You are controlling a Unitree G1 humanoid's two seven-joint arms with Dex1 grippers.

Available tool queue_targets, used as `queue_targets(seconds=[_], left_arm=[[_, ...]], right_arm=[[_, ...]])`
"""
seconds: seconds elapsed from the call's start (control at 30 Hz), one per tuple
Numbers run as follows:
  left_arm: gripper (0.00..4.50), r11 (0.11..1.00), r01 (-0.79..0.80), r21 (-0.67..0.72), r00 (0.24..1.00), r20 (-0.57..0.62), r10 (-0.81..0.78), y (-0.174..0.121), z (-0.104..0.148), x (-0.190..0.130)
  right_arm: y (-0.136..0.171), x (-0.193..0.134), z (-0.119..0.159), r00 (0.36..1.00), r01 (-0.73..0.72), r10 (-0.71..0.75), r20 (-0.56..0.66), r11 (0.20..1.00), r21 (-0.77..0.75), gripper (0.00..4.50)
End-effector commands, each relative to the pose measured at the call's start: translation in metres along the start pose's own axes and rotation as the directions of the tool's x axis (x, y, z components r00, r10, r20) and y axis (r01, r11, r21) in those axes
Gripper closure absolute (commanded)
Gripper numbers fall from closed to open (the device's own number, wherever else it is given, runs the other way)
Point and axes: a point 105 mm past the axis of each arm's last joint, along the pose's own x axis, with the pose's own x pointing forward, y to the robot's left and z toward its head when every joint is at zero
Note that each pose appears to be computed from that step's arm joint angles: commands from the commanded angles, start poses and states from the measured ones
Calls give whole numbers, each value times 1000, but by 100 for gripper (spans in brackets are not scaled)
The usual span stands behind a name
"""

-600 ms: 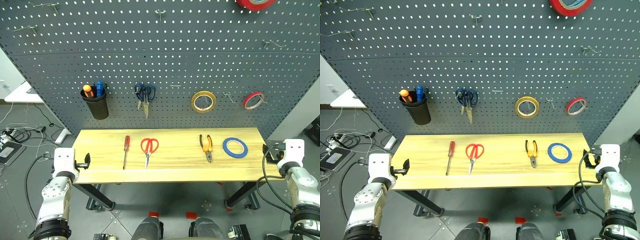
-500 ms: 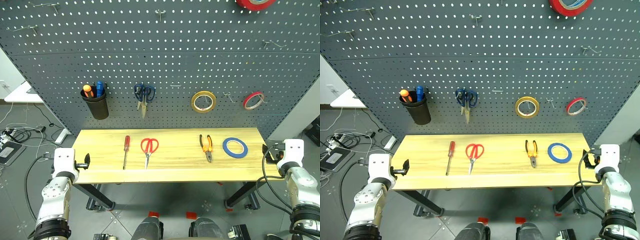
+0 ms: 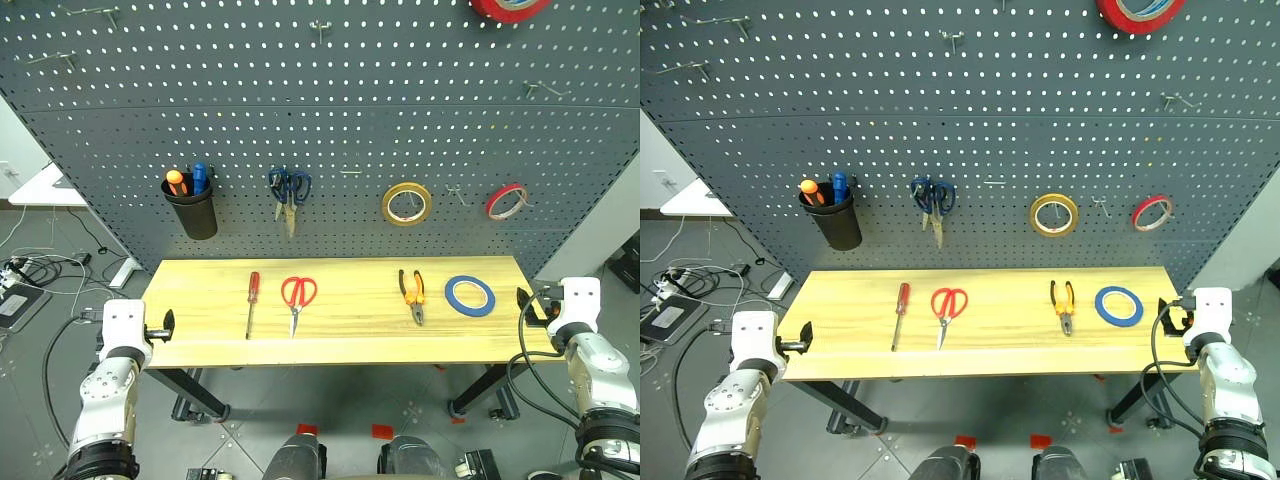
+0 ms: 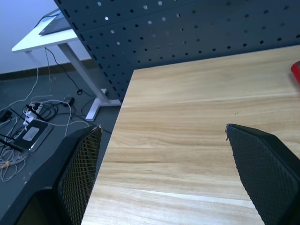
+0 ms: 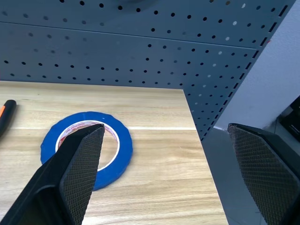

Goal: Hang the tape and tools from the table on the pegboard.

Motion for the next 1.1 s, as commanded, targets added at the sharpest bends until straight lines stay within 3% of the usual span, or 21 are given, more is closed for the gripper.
queue_targets(seconds=[0.03, 0.23, 0.33, 0.47, 0.6, 0.7, 0.93, 1.1], left_arm=[[4, 999, -23, -23, 1000, 18, 24, 3, 3, -1], [4, 995, 98, 20, 995, -18, -97, -26, -3, -2], [4, 970, 228, 86, 973, 20, -230, -51, 10, -7], [4, 930, 354, 98, 927, 94, -363, -73, 34, -17], [4, 782, 592, 196, 775, 127, -619, -127, 62, -39], [4, 756, 626, 194, 747, 130, -652, -134, 72, -46], [4, 600, 750, 280, 592, 123, -797, -167, 107, -56], [4, 376, 819, 433, 361, 120, -925, -198, 154, -68]], right_arm=[[12, 0, 15, 997, -64, 64, 51, 998, 9, 0], [61, -18, 16, 942, -330, 336, 7, 929, -169, 0], [84, -29, 20, 895, -440, 445, -16, 879, -185, 0], [96, -33, 29, 887, -454, 461, -36, 853, -259, 0], [116, -30, 53, 848, -523, 529, -29, 828, -201, 0], [119, -31, 55, 841, -538, 535, -78, 816, -209, 0], [109, -4, 66, 847, -531, 504, -170, 815, -232, 0], [97, 25, 81, 836, -546, 499, -229, 796, -261, 0]])
